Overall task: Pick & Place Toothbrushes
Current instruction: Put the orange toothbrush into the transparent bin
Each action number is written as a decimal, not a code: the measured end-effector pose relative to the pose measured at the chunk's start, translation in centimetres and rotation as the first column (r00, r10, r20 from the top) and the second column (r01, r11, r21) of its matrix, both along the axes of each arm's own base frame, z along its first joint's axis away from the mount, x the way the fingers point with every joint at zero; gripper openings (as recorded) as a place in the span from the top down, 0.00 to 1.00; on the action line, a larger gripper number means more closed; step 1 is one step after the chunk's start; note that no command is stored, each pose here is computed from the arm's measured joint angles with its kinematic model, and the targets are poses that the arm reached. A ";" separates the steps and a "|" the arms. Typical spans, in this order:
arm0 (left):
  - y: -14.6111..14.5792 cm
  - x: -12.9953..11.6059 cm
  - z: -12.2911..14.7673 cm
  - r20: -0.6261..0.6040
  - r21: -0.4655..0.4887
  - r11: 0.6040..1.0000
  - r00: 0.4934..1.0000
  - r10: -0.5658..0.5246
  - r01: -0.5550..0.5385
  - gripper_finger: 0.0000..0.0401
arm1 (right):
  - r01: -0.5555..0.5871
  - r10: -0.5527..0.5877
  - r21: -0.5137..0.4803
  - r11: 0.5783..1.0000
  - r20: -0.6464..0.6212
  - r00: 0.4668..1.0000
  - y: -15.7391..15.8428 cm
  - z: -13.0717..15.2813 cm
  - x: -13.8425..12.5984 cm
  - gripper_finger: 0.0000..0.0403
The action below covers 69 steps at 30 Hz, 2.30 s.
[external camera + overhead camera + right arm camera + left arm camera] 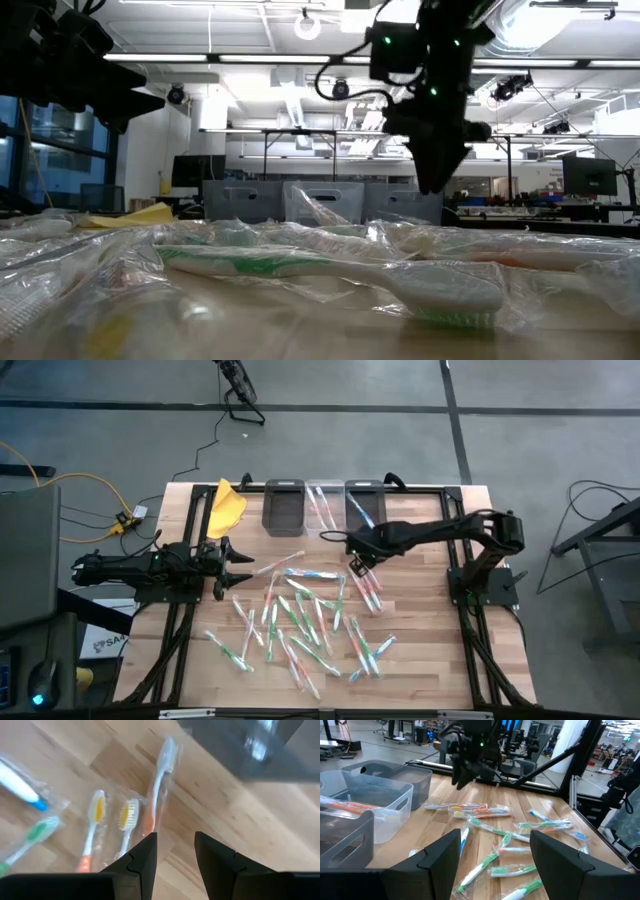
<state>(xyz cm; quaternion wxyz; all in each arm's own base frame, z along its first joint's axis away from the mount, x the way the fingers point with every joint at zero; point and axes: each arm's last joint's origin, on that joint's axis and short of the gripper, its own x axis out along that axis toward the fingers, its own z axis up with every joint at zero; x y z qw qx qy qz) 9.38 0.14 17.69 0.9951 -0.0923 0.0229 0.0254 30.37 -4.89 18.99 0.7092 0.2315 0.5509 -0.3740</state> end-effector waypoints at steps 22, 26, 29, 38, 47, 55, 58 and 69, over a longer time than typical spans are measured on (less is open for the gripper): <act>0.0 0.0 -0.1 -0.006 -0.003 1.000 1.000 -0.003 0.003 0.42 | -0.005 -0.004 0.070 0.998 0.116 0.993 0.4 -3.3 -0.4 0.69; 0.0 0.0 -0.1 -0.007 -0.003 1.000 1.000 -0.002 0.002 0.42 | -0.003 -0.005 0.069 0.998 0.117 0.993 0.4 -3.5 -0.3 0.69; 0.0 0.0 -0.1 -0.007 -0.003 1.000 1.000 -0.002 0.002 0.42 | 0.008 -0.017 0.071 0.997 0.118 0.993 0.4 -3.6 -0.4 0.69; 0.0 0.0 -0.1 -0.007 -0.003 1.000 1.000 -0.002 0.002 0.42 | 0.032 -0.042 0.075 0.997 0.136 0.990 0.5 -5.2 -1.2 0.69; 0.0 0.0 -0.1 -0.007 -0.003 1.000 1.000 -0.002 0.002 0.42 | 0.016 -0.025 0.071 0.997 0.139 0.990 0.5 -5.4 -1.3 0.82; 0.0 0.0 -0.1 -0.007 -0.003 1.000 1.000 -0.002 0.002 0.42 | 0.012 -0.018 0.041 0.999 0.147 0.989 0.5 -5.3 -1.2 0.97; 0.0 0.0 -0.1 -0.007 -0.003 1.000 1.000 -0.002 0.002 0.42 | -0.008 0.001 0.043 0.999 0.161 0.987 0.7 -5.0 -0.8 0.98; 0.0 0.0 -0.1 -0.008 -0.004 1.000 1.000 -0.001 0.001 0.42 | -0.131 0.125 0.003 0.991 0.281 0.951 2.8 0.2 1.5 0.99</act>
